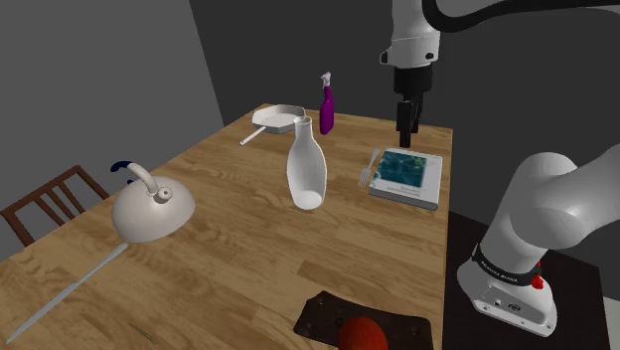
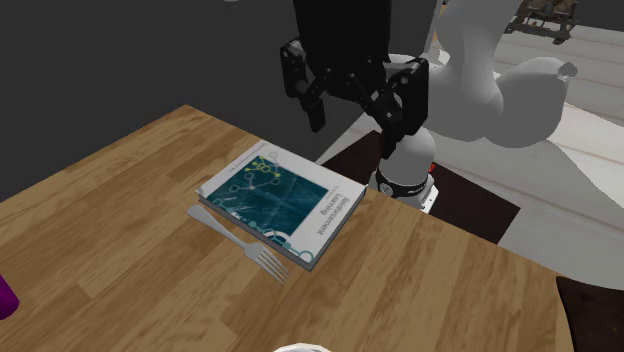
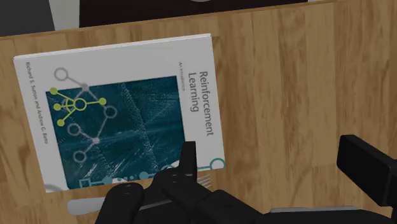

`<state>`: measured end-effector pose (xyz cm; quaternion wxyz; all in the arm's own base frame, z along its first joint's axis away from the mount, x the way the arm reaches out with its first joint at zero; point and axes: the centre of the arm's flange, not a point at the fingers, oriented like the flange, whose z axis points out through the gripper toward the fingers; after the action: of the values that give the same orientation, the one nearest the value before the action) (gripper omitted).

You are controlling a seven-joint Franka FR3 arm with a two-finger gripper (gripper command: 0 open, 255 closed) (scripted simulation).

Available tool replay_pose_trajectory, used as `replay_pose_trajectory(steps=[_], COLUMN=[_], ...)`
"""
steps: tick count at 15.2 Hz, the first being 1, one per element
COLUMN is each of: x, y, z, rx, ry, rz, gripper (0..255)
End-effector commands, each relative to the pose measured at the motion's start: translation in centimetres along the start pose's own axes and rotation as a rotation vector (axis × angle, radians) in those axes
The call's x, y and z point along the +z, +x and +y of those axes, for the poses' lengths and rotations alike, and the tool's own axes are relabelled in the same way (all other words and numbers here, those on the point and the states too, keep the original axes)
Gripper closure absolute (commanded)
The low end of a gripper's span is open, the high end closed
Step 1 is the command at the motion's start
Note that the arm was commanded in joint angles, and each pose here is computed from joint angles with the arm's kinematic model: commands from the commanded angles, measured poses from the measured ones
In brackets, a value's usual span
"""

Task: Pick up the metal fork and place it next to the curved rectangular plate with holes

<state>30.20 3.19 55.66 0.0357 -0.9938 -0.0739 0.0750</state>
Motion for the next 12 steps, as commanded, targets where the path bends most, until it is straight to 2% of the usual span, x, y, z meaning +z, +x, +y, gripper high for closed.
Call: replay_pose_trajectory(steps=[1, 6, 12], x=[0.0, 2.7, 6.1], y=[0.0, 2.4, 7.6], z=[0.0, 5.2, 9.5], rx=[0.0, -0.421, -0.927], ry=[0.0, -0.026, -0.057], rz=[0.0, -0.052, -0.113], gripper=[0, 0, 0])
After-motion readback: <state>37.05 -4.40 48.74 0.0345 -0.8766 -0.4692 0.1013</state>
